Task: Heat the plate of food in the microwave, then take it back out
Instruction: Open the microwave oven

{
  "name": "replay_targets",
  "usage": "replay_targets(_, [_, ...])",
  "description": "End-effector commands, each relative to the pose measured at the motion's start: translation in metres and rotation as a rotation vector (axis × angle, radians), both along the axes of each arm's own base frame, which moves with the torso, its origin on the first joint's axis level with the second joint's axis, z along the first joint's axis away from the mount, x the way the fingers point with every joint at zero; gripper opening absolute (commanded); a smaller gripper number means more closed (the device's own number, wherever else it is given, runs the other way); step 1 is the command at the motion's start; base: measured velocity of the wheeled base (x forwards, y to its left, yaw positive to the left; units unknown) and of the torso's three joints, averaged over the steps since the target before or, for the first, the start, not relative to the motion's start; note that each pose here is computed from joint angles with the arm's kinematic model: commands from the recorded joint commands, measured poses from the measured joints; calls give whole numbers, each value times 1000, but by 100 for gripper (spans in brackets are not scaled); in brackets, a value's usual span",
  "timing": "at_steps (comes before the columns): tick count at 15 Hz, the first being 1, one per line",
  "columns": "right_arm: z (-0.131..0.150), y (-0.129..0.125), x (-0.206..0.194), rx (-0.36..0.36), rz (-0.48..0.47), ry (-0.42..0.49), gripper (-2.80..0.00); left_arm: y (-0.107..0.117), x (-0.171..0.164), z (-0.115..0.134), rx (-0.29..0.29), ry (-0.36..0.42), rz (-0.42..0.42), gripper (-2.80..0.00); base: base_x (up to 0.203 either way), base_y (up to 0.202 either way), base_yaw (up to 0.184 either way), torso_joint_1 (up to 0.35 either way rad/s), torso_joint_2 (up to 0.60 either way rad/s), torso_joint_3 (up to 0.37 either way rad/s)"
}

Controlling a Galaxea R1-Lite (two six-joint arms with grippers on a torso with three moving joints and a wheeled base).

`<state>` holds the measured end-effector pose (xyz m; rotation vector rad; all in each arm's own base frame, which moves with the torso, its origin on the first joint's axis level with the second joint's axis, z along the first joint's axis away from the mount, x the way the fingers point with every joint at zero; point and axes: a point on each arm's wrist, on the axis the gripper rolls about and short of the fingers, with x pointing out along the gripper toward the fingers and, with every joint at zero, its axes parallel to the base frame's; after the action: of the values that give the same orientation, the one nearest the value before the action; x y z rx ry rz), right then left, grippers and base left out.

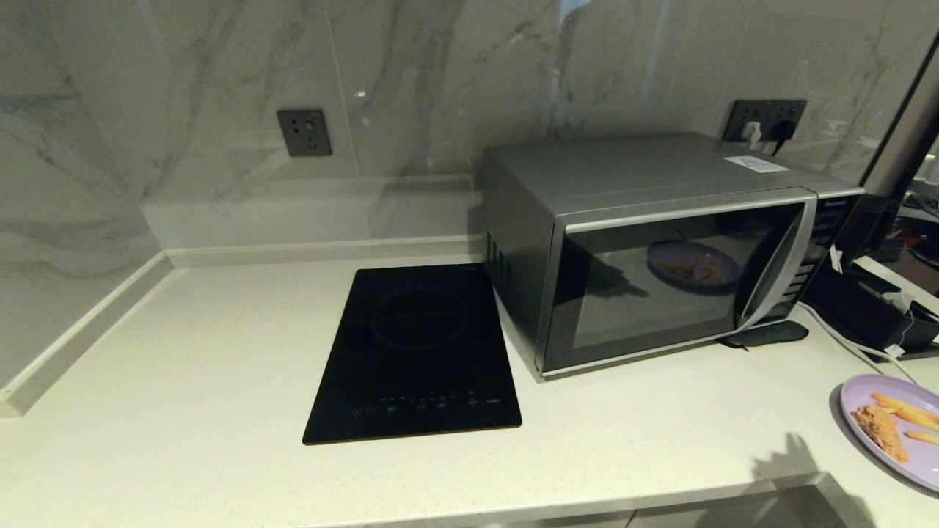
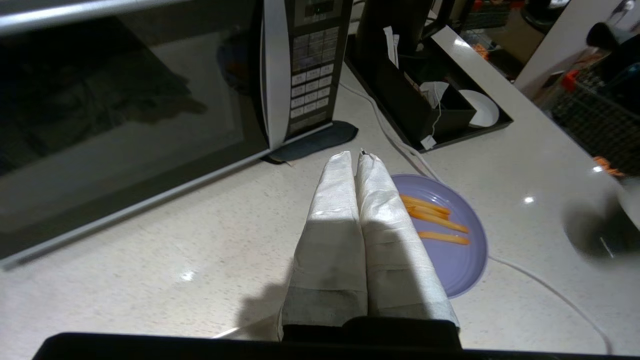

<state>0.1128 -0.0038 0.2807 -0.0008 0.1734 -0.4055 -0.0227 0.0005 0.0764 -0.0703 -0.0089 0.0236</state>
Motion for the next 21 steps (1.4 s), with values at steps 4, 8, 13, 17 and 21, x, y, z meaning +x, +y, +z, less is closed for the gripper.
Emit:
replay_targets(4, [-22, 4, 43, -88, -57, 19, -280, 0, 0, 0, 0, 0, 1, -280, 0, 0, 0, 0, 0, 0])
replay_targets(8, [-32, 6, 65, -114, -68, 12, -280, 0, 0, 0, 0, 0, 1, -280, 0, 0, 0, 0, 0, 0])
replay_targets(13, [-43, 6, 75, -148, -58, 78, -280, 0, 0, 0, 0, 0, 1, -280, 0, 0, 0, 0, 0, 0])
replay_targets(17, [-57, 7, 94, -151, -56, 148, -280, 0, 0, 0, 0, 0, 1, -280, 0, 0, 0, 0, 0, 0])
replay_targets(21, [-64, 7, 108, -154, -64, 172, 0, 0, 0, 0, 0, 0, 1, -280, 0, 0, 0, 0, 0, 0])
